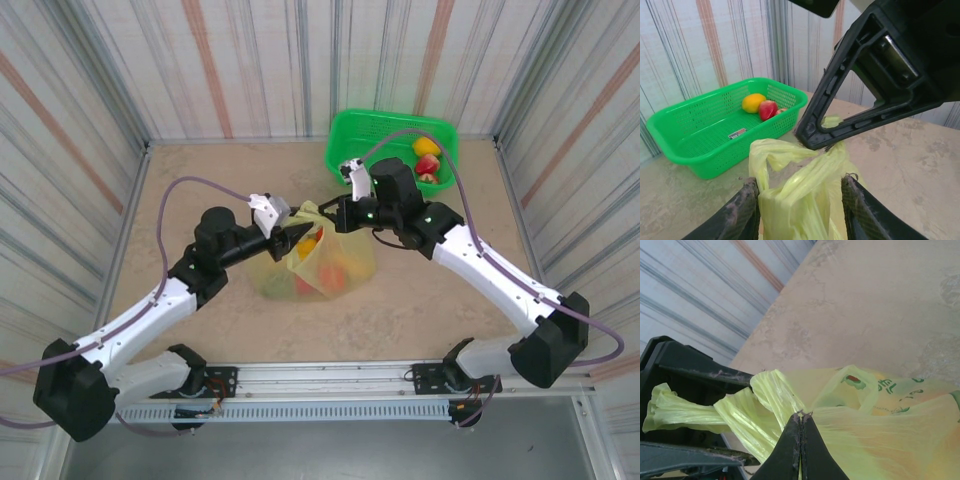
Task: Place the fake fruits into the plastic bag and tie a complex knot
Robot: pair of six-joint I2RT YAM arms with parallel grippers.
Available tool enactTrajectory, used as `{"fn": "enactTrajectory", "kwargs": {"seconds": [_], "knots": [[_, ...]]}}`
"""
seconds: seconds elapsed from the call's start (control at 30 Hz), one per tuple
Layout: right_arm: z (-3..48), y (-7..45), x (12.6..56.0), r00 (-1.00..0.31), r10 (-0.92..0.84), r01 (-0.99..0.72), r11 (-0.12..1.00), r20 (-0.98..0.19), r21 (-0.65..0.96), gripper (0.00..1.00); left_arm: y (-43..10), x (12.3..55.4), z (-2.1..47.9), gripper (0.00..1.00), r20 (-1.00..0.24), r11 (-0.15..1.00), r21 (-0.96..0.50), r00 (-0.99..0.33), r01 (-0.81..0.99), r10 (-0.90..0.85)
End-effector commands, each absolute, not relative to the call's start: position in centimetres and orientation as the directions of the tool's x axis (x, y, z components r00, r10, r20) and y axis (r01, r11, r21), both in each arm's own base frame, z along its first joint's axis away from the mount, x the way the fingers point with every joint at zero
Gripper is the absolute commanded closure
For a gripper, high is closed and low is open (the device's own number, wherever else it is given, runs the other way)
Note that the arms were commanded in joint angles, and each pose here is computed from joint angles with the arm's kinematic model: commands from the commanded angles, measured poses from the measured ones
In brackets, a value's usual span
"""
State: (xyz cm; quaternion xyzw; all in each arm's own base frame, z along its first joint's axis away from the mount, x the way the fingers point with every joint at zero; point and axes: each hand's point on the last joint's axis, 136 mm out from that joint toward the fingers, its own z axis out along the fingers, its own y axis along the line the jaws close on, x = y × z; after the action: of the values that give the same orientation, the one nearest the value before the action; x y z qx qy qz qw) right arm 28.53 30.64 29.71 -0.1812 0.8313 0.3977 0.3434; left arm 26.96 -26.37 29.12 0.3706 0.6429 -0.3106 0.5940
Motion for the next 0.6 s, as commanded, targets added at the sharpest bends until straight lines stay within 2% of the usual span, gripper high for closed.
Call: {"fn": "enactTrajectory", "kwargs": {"seconds": [0.0, 0.43, 0.57], "knots": [[29.3, 30.9, 28.8, -0.714, -0.021, -0.564, 0.609, -0.700, 0.558, 1.00, -26.2, 26.5, 30.3, 0.55, -0.996, 0.518, 0.064, 0.026, 0.853, 0.080], [28.5, 31.7, 28.0, -0.707, -0.026, -0.580, 0.593, -0.706, 0.558, 1.00, -25.2, 27.7, 30.6, 0.51, -0.999, 0.569, 0.023, 0.000, 0.822, 0.040], [28.2, 32.4, 27.3, -0.696, -0.037, -0.592, 0.595, -0.717, 0.544, 1.00, -25.4, 27.9, 30.4, 0.46, -0.999, 0.567, 0.008, -0.017, 0.824, 0.038]]}}
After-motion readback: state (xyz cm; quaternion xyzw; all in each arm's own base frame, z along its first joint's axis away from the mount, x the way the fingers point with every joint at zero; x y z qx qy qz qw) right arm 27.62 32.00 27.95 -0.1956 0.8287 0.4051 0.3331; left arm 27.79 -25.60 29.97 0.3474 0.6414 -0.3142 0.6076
